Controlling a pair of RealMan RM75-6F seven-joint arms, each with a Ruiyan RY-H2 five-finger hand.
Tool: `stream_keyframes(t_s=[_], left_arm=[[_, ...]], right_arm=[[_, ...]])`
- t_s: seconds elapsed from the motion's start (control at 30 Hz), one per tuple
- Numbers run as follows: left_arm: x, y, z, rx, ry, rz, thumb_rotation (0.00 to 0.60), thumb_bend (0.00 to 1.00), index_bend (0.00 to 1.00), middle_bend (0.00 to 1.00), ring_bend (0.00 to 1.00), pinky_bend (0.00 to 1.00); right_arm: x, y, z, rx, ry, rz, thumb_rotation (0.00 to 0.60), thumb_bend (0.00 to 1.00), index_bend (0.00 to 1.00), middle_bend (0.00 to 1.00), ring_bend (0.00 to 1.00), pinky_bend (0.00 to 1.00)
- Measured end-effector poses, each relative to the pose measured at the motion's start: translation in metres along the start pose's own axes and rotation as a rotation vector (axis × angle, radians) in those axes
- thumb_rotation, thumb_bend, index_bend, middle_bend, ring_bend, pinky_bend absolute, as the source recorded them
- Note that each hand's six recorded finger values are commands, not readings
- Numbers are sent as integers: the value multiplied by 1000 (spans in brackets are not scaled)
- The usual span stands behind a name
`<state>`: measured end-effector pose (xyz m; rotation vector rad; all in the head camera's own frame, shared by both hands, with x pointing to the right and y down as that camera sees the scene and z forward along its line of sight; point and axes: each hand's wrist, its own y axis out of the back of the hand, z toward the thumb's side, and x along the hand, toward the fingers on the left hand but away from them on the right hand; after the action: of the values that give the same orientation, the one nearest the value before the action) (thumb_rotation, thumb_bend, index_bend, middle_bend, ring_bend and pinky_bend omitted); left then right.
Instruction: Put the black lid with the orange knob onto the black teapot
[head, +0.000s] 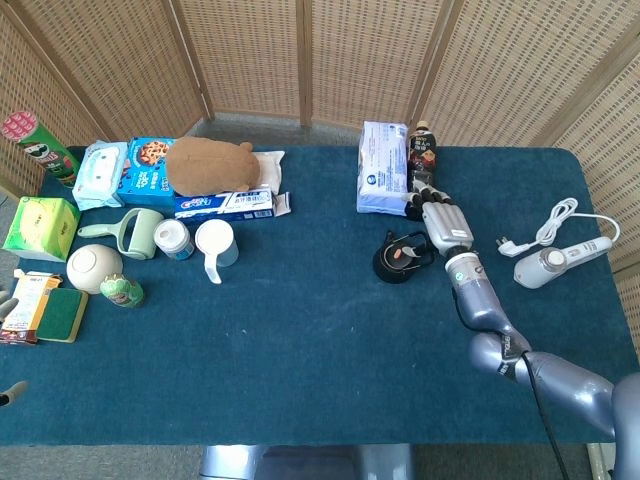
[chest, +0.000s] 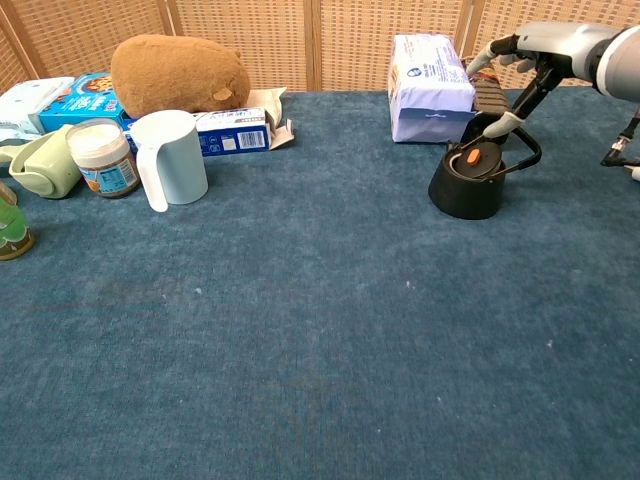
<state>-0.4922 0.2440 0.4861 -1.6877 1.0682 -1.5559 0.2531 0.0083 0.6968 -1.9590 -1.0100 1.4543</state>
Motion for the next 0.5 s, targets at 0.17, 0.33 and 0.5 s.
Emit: stream_keyframes(t_s=[0.17,0.33,0.5], left_arm=[[0,0,0,0,0,-1,600,122,0,0,0,48],[0,0,0,0,2,-1,600,122,0,0,0,48],[0,0,0,-1,1,-2,600,122,0,0,0,48]], right_arm=[[0,-6,-3,-1,-7,8,600,216,172,17,0,0],[-1,-9,-6,1,-11,12,600,215,172,18,0,0],[-2,-14,-9,6,-18,20,600,216,173,18,0,2]])
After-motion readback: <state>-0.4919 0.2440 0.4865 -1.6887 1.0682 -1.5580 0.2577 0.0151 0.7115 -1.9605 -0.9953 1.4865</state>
